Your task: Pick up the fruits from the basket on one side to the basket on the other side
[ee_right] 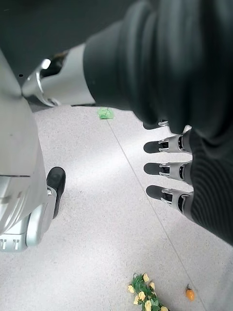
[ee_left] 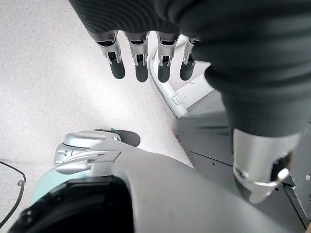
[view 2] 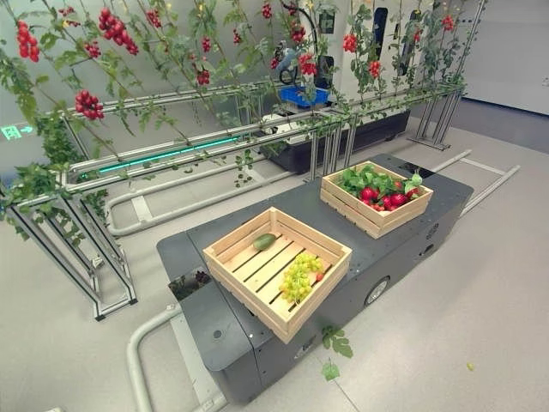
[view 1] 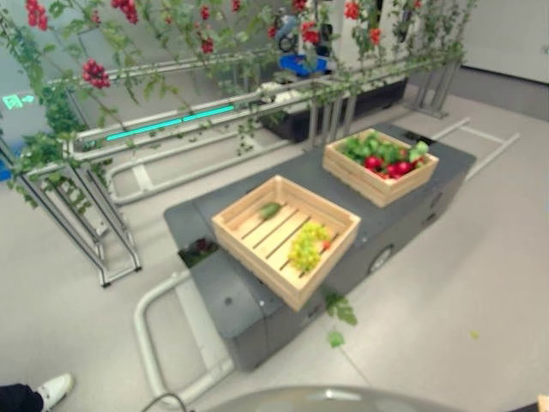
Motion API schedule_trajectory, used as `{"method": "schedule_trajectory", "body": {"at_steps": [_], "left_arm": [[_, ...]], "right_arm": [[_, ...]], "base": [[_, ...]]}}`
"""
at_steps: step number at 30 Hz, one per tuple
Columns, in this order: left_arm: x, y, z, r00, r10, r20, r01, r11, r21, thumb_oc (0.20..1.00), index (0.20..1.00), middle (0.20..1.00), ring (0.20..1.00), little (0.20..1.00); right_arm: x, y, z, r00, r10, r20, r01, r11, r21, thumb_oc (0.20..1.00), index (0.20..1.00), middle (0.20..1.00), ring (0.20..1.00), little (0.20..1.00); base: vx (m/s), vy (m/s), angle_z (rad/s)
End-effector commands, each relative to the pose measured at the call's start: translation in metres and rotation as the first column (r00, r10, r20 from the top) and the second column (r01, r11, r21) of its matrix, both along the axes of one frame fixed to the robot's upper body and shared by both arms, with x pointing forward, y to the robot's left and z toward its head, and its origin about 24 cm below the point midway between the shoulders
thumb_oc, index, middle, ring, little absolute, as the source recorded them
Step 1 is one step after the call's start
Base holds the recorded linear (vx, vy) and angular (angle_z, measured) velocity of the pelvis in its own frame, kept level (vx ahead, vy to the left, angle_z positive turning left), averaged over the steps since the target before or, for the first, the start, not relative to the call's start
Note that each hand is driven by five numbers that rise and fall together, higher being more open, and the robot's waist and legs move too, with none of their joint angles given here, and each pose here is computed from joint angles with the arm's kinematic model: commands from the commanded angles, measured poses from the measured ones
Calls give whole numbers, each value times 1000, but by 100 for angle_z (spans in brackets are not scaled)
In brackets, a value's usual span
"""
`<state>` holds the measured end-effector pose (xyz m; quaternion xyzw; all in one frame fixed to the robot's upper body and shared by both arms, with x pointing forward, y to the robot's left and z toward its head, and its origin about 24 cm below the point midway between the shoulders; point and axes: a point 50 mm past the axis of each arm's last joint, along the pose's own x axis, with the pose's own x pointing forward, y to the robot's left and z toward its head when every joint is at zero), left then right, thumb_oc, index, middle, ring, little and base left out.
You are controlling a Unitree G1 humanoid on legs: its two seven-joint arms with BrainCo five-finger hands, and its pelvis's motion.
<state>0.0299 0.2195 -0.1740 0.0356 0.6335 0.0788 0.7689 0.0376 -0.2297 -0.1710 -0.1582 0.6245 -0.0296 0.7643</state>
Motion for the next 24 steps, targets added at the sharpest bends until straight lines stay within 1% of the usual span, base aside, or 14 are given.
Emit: {"method": "schedule_trajectory", "body": {"at_steps": [1,7,11,15,24], "left_arm": [[6,-22,-4,998,63,-9,-63,996,-65,1000,1000,1000,1000,1000],[2,-23,-5,996,83,-20,-85,994,-74,1000,1000,1000,1000,1000],[8,-22,-4,996,94,8,-93,993,-74,1000,1000,1000,1000,1000],[7,-21,-4,997,74,3,-74,996,-54,1000,1000,1000,1000,1000],[24,-14,0,997,34,71,-35,999,8,1000,1000,1000,1000,1000]], "right_arm": [[11,0,1,1000,6,24,-6,1000,4,1000,1000,1000,1000,1000],[9,1,0,1000,3,17,-3,1000,6,1000,1000,1000,1000,1000],[10,0,1,1000,2,23,-2,1000,4,1000,1000,1000,1000,1000],[10,1,1,1000,-3,27,3,1000,2,1000,1000,1000,1000,1000],[15,-7,3,998,-26,61,28,999,-40,1000,1000,1000,1000,1000]], "base": [[0,0,0],[0,0,0],[0,0,0],[0,0,0],[-46,-39,3]]}}
